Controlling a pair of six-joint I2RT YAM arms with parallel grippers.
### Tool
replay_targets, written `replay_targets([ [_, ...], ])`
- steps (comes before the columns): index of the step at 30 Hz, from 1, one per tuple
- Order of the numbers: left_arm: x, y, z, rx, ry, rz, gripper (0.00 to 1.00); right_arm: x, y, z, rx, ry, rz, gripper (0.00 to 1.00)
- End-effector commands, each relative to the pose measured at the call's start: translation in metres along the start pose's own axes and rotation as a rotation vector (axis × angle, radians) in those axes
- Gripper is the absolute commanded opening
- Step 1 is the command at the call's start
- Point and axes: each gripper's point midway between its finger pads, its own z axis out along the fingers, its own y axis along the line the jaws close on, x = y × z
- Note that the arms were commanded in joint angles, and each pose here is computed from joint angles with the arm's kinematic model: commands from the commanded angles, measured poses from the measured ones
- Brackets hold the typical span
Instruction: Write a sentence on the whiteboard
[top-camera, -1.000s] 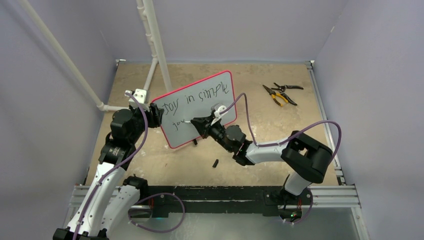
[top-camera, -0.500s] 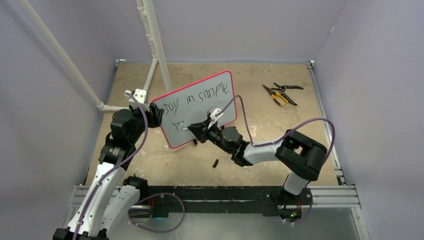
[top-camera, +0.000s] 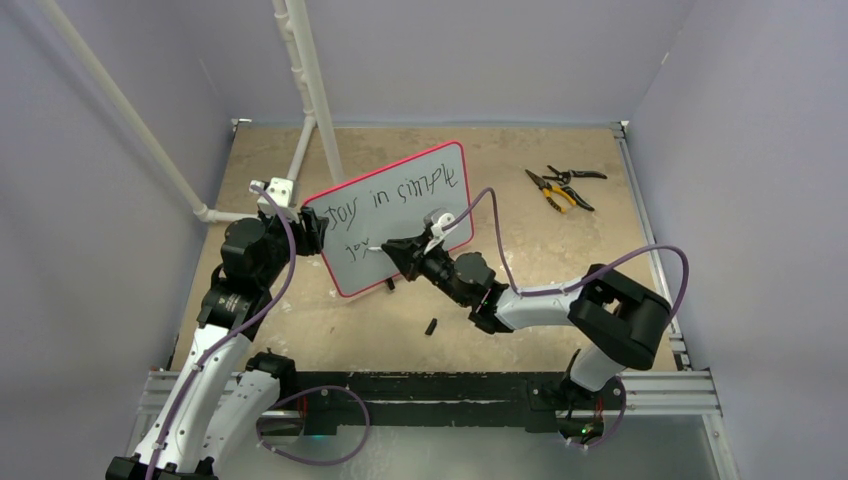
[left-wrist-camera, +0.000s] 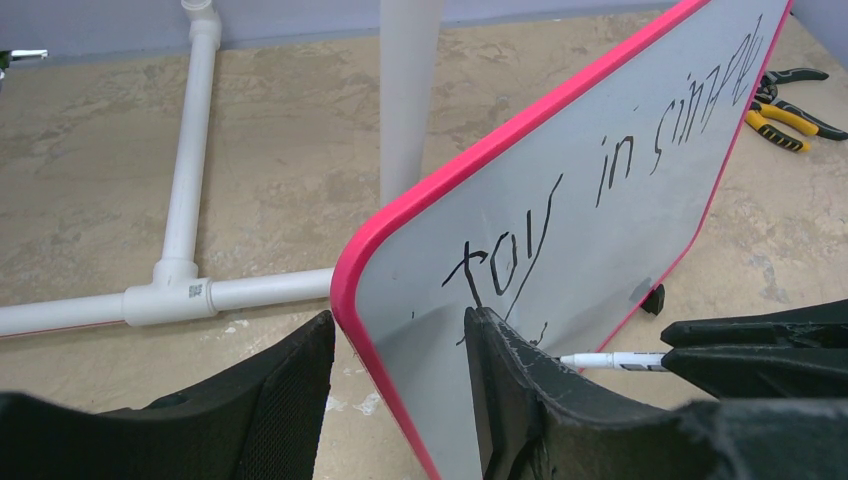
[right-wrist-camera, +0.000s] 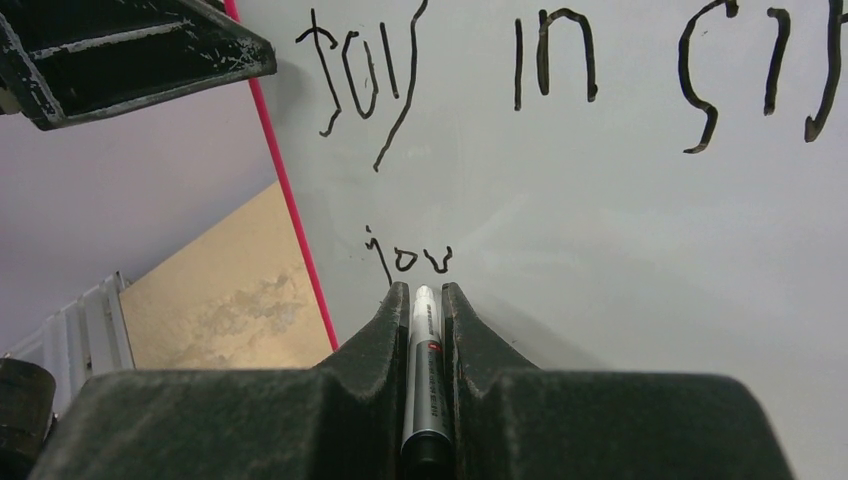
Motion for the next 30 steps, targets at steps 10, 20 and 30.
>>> replay_targets([
  [10,-0.009,-0.001,0.000,0.009,-0.043,0.009,0.50,-0.012,0.002,0.013,0.008,-0.055,-0.022,0.00],
  [20,-0.009,-0.001,0.000,0.009,-0.042,0.008,0.51,-0.014,0.006,0.017,-0.010,-0.066,-0.019,0.00],
  [30,-0.009,-0.002,0.000,0.011,-0.044,0.009,0.51,-0.009,0.001,0.019,0.018,-0.050,-0.023,0.00],
])
